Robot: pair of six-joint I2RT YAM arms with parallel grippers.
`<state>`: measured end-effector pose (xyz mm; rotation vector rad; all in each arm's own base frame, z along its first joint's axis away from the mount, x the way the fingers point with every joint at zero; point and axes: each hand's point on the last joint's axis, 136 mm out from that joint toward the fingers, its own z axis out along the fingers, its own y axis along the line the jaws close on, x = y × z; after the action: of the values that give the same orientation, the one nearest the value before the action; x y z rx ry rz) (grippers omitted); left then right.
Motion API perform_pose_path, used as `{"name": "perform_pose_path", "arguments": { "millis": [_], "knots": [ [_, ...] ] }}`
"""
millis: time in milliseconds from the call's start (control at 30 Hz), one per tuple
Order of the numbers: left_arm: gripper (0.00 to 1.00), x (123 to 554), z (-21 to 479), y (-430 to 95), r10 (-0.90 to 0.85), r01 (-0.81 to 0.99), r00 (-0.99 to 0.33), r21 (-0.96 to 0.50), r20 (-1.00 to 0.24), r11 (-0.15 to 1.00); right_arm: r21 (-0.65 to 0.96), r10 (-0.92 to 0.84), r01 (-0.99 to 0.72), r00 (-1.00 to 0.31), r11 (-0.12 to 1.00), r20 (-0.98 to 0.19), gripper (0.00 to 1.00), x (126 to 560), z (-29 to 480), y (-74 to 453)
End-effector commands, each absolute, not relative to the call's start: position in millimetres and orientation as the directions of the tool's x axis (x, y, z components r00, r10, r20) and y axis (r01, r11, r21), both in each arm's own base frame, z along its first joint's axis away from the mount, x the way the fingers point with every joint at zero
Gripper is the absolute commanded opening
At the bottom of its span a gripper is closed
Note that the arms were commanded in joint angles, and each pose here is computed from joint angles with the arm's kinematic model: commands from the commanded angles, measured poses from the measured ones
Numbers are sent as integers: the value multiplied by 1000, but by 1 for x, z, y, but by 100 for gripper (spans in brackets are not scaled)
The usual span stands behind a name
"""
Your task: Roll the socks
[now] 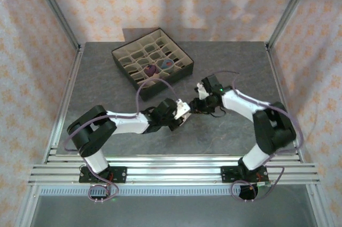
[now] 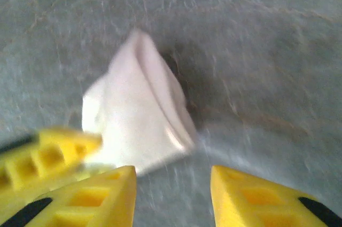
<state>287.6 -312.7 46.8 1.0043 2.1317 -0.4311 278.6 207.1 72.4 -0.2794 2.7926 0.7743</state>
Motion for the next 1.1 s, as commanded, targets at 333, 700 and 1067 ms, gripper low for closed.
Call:
{"name": "perform_pose_path", "arguments": {
  "millis": [333,700,1067],
  "knots": [
    [0,266,30,-293,238,648,-687,-432,-686,627,28,-432,-700,-471,714,-769,55,285,169,190],
    [0,257,9,-298,150,491,-853,-672,-500,554,-395,-883,-882,-48,257,-467,61,261,106,217],
    [0,255,10,-303,87,399,-907,-775,-411,490,-491,-926,-868,117,81,-360,61,263,66,244]
  ]
}}
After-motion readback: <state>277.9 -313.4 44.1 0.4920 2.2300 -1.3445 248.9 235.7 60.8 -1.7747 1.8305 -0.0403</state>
